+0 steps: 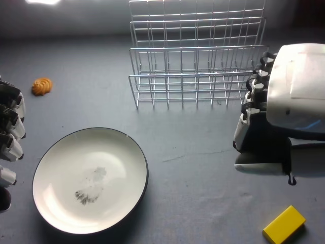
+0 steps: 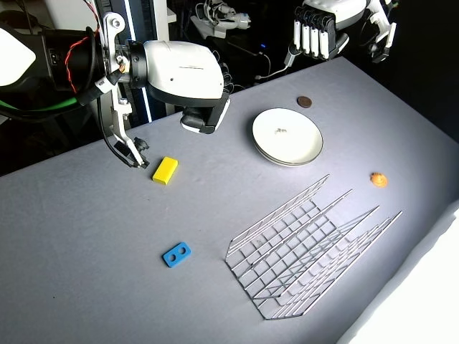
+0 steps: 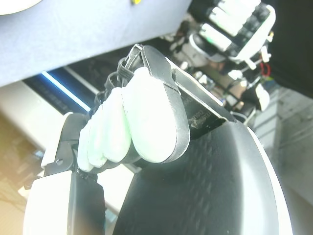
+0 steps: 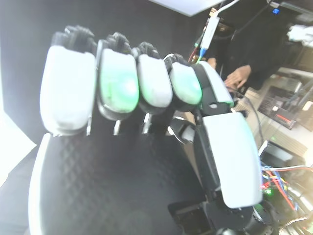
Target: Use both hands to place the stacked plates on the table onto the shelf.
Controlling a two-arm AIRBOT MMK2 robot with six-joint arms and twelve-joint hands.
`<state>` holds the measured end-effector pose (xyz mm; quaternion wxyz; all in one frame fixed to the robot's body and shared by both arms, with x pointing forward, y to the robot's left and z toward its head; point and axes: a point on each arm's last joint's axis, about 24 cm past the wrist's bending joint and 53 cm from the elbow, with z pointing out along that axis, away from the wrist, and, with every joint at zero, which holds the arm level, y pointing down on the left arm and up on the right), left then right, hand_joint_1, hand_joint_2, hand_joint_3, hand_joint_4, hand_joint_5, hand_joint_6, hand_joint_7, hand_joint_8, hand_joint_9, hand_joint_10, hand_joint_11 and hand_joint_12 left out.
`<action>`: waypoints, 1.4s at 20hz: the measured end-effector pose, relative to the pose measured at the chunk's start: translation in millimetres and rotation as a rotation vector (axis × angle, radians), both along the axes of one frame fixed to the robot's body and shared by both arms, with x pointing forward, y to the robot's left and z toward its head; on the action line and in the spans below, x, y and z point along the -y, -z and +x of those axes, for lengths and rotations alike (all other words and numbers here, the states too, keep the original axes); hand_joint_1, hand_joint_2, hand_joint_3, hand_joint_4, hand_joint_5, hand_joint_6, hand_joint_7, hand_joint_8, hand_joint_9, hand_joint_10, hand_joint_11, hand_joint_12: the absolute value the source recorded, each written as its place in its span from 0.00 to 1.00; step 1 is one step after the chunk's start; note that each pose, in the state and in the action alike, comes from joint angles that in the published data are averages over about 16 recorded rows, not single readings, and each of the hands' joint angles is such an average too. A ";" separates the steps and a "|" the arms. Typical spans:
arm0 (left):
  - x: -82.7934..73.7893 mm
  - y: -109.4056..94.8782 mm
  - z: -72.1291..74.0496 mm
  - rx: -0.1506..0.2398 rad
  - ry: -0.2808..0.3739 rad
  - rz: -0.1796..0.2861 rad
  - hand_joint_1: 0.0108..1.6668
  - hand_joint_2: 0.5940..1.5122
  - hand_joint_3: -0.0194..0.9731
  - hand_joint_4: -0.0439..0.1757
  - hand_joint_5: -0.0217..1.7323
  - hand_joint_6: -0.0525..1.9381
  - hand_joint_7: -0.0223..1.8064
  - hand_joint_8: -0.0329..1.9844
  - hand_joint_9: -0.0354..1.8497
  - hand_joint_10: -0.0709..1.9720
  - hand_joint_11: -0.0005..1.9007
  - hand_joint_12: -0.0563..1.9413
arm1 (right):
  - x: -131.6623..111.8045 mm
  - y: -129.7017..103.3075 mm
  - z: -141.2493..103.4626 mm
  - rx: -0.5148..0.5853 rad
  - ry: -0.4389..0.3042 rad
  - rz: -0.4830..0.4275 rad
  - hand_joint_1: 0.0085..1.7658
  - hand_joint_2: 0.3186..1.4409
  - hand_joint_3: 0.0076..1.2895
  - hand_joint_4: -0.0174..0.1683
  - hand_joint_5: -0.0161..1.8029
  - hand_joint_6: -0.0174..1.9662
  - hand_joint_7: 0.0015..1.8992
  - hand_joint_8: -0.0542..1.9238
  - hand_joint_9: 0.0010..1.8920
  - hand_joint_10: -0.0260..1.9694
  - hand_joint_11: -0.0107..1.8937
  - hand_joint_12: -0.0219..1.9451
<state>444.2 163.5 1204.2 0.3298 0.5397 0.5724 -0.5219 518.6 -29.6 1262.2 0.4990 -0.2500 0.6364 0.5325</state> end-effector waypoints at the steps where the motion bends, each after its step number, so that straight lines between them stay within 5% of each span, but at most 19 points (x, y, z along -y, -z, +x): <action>1: 0.3 -0.9 0.3 0.000 -0.001 -0.004 0.16 0.65 0.05 0.44 0.46 0.50 0.47 0.48 0.50 0.49 0.54 0.52 | 0.0 -0.1 0.0 0.000 0.000 0.000 0.14 0.88 0.03 0.36 0.43 0.53 0.45 0.53 0.48 0.52 0.51 0.50; 8: 1.6 -4.5 1.3 0.003 -0.005 -0.019 0.09 0.63 0.05 0.33 0.26 0.28 0.27 0.27 0.29 0.28 0.30 0.29 | 0.0 -0.3 0.2 0.001 0.001 0.000 0.09 0.88 0.02 0.24 0.25 0.30 0.25 0.31 0.26 0.30 0.29 0.28; 12: 2.4 -5.6 0.5 0.004 -0.002 -0.024 0.01 0.60 0.04 0.18 0.07 0.07 0.07 0.06 0.09 0.08 0.09 0.08 | 0.2 0.3 1.0 0.001 0.004 -0.003 0.03 0.85 0.01 0.08 0.08 0.09 0.08 0.10 0.08 0.09 0.10 0.07; 14: 2.8 -6.9 0.2 0.004 -0.001 -0.028 0.00 0.60 0.04 0.20 0.03 0.02 0.02 0.02 0.04 0.04 0.03 0.03 | 0.2 1.2 1.9 0.000 0.008 -0.007 0.02 0.85 0.01 0.09 0.03 0.03 0.03 0.04 0.02 0.02 0.04 0.01; 28: 1.0 8.7 -9.3 0.009 0.031 0.031 0.00 0.61 0.03 0.19 0.03 0.02 0.02 0.01 0.03 0.04 0.01 0.02 | -7.9 13.2 15.4 -0.022 0.029 -0.034 0.02 0.81 0.01 0.09 0.02 0.02 0.01 0.04 0.01 0.02 0.01 0.01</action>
